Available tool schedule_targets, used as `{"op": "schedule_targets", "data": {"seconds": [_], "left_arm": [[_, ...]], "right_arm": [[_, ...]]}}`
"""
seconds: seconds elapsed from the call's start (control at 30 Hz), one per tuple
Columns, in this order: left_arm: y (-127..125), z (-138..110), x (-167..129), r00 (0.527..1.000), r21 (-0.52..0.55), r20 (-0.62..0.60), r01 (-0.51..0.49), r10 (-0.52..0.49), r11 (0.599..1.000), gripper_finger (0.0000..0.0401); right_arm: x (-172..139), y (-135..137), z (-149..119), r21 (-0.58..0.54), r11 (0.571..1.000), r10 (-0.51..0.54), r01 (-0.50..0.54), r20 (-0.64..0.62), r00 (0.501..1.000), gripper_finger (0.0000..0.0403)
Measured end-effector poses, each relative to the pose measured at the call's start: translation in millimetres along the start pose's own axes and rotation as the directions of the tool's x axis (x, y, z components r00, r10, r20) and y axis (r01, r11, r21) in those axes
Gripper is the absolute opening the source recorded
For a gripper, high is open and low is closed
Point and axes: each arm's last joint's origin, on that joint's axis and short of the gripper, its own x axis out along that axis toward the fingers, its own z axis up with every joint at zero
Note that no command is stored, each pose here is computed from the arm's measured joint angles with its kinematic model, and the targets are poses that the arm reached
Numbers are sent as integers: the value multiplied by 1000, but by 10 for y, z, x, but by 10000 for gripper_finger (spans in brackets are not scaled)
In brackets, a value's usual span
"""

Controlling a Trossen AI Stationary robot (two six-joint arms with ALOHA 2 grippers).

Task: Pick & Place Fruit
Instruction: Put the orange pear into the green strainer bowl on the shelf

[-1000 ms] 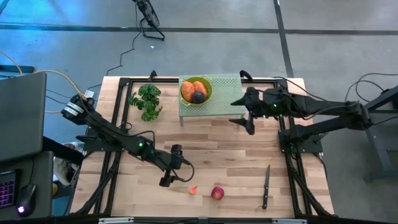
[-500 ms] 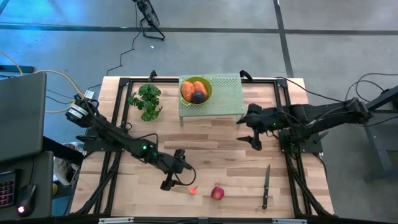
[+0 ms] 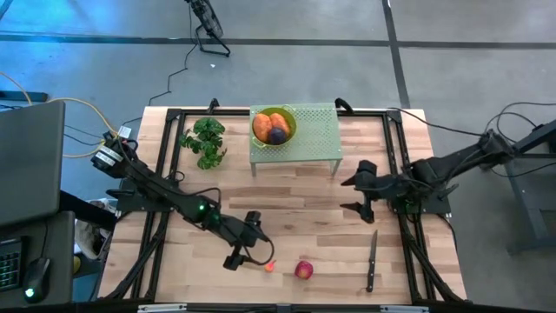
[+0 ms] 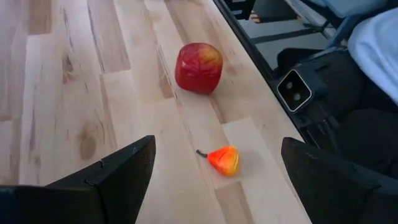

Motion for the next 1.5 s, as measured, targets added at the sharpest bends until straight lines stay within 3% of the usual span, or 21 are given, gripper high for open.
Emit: {"op": "schedule_targets", "data": {"seconds": [0.47, 0.67, 0.83, 1.5], "left_arm": [[-53, 43, 79, 997, 25, -72, -15, 17, 1000, 342], [-169, 9, 299, 988, 85, -152, 11, 2, 996, 342], [-252, 37, 415, 989, 129, -148, 32, -13, 991, 342], [-177, -223, 816, 979, 217, -203, 67, -22, 974, 342]], "right_arm": [[152, 65, -412, 74, 997, -7, 2, 66, 998, 334], [158, 76, -377, 94, 996, -8, -4, 123, 992, 334], [155, 88, -354, 102, 995, 3, -18, 144, 990, 334], [148, 109, -309, 121, 992, 23, -46, 187, 982, 334]]}}
